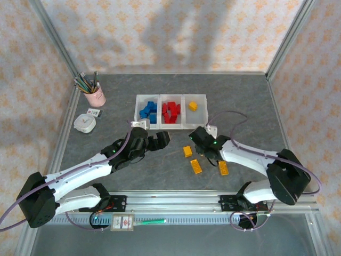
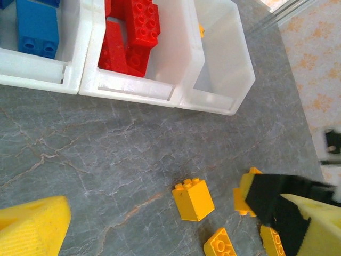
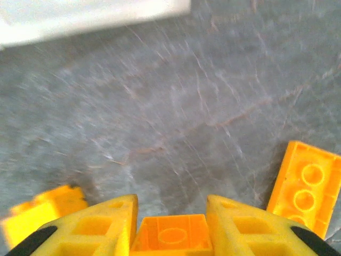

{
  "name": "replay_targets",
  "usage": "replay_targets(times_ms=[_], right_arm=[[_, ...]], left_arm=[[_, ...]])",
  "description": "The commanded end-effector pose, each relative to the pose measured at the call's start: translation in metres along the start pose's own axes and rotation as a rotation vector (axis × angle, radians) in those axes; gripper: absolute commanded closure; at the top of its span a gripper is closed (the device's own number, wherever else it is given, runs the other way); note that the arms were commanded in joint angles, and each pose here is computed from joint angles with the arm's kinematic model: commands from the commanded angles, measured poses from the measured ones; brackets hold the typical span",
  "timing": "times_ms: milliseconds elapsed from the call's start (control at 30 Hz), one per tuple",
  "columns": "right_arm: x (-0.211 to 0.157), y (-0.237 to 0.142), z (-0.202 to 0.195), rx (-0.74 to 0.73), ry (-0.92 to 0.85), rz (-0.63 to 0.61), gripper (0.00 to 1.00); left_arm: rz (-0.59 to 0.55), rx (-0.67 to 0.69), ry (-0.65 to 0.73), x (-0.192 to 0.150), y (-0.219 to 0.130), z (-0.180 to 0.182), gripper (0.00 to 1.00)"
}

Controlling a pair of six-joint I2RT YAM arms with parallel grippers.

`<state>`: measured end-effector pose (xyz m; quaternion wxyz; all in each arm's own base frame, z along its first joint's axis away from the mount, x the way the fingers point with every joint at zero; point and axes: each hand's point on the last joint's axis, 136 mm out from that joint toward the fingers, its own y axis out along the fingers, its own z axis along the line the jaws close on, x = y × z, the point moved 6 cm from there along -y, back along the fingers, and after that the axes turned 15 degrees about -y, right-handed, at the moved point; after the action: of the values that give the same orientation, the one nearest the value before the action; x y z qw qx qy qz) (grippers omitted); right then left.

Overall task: Sort the legos into containers by color
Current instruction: Pick up the lego from the bottom-center of the table, then place the lego in the container.

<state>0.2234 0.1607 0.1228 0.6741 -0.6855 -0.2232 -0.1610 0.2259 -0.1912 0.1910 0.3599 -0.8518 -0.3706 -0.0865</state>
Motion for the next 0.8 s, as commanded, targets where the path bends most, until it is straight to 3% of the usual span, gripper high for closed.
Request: replay_targets(times_ms=[0,300,767], right_arm=[[0.030,-0.023,-0.006,-0.048,-0.021,-0.099,0.64],[0.125,-0.026,-0.015,-0.081,0.011,-0.241,0.63],[0.217,0.068,0.010,-0.090,-0.041,-0.206,0.63]], left_arm=[[-0.056,0.004,0.032,0.010,-0.008,-0.009,0.01],[-0.133,-0.014,0.040,0.036,-0.014,-0.023,0.01],[-0.179,-0.014,-0.009,0.055,-0.012,-0.014,0.01]])
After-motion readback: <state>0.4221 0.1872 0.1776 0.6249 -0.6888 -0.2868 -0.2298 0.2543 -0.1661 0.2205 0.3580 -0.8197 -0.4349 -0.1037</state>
